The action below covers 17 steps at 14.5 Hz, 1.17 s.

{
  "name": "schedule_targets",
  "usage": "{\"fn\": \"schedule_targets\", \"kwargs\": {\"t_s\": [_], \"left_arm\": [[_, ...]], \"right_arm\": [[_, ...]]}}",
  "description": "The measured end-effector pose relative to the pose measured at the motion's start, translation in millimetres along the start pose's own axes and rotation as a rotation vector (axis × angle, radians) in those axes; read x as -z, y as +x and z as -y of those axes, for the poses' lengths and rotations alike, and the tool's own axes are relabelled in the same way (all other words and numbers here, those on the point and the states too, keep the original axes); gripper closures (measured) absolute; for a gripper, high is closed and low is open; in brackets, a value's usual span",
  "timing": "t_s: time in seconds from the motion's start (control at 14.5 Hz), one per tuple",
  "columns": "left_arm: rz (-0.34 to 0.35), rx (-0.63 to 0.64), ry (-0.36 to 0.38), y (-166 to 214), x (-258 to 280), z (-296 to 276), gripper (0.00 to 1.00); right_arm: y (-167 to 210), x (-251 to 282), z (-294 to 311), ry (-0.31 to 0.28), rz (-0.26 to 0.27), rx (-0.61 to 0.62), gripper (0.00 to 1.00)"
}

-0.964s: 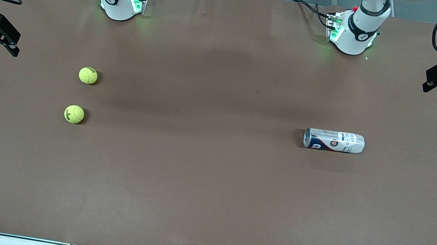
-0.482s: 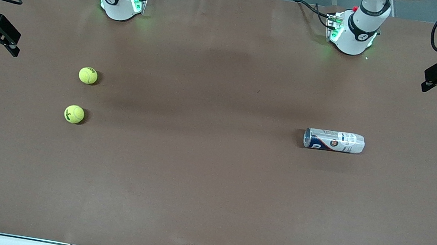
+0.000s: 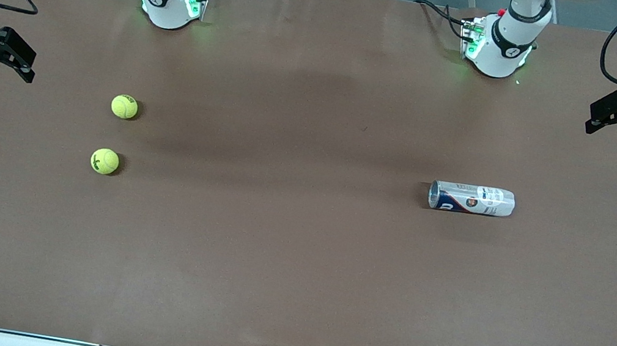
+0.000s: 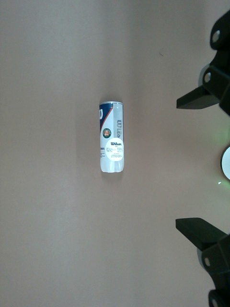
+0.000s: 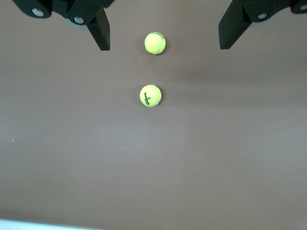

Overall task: Insert tennis ball vertically with right arm
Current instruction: 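Move the right gripper toward the balls while the left gripper approaches the can, then grasp a tennis ball with the right gripper while the left gripper grasps the can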

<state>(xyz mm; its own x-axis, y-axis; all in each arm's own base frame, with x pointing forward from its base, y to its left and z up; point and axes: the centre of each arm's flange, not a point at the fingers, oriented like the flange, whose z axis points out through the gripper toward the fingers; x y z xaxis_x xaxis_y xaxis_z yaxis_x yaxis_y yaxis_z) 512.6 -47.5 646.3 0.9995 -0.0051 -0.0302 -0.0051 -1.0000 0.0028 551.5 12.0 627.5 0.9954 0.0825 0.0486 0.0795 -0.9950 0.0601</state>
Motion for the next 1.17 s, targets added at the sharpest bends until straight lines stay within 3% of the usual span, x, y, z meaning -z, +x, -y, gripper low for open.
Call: {"fn": "schedule_targets", "kwargs": {"t_s": [0.41,0.83,1.17], "left_arm": [[0.006,0.005,-0.003,20,-22,0,0.0],[-0.01,0.122,0.027,50,-58,3,0.0],[-0.025,0.225,0.075,57,-105,7,0.0]], "right_arm": [[-9,-88,-24,0.006,0.116,-0.043,0.0],[-26,-198,-11,0.014,0.118,-0.022,0.0],[-27,-247,-8,0.015,0.155,-0.019,0.0]]}}
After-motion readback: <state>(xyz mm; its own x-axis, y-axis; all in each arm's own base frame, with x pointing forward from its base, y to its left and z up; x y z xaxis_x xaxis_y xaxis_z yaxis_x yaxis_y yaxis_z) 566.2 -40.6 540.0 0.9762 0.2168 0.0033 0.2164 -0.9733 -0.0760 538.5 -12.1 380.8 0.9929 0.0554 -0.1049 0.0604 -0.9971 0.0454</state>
